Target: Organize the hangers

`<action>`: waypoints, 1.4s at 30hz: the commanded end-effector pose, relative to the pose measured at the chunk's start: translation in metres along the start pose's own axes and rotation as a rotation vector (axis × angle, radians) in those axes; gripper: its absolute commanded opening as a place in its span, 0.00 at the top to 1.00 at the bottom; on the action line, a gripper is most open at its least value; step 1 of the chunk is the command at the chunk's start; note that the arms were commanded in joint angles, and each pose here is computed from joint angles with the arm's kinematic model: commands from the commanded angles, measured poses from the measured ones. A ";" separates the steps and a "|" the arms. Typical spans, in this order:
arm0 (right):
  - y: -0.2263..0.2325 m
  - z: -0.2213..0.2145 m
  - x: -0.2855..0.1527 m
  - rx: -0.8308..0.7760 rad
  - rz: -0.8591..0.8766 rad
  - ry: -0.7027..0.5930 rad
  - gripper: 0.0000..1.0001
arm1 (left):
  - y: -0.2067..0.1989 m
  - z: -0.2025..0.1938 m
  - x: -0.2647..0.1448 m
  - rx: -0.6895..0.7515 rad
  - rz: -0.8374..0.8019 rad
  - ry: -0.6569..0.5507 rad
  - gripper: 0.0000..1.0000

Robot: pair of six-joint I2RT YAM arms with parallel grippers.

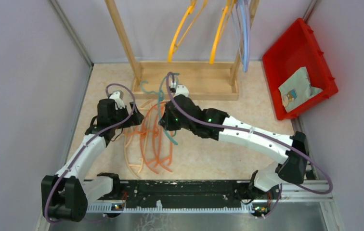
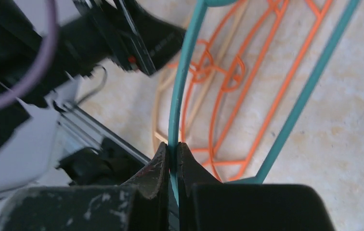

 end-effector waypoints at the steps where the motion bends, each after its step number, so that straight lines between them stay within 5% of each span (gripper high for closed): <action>1: 0.007 0.046 -0.021 0.122 0.102 -0.174 1.00 | -0.002 0.008 -0.009 -0.035 0.015 -0.058 0.00; 21: 0.118 0.171 -0.019 0.045 0.428 -0.491 1.00 | 0.001 0.004 -0.017 -0.061 0.043 -0.096 0.00; 30: 0.124 0.218 -0.046 0.080 0.415 -0.735 1.00 | 0.002 0.002 -0.018 -0.060 0.040 -0.094 0.00; 42: 0.087 0.259 -0.035 0.171 0.283 -0.904 1.00 | 0.004 0.000 -0.018 -0.051 0.049 -0.082 0.00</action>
Point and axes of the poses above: each gripper's point midway between its finger pads, its own x axis out along the fingers, its own y axis along the line the jaws close on, z = x × y, the point moved 10 cm from there along -x, back along the fingers, and after that the axes turned 8 degrees about -x, right-handed, at the moved point
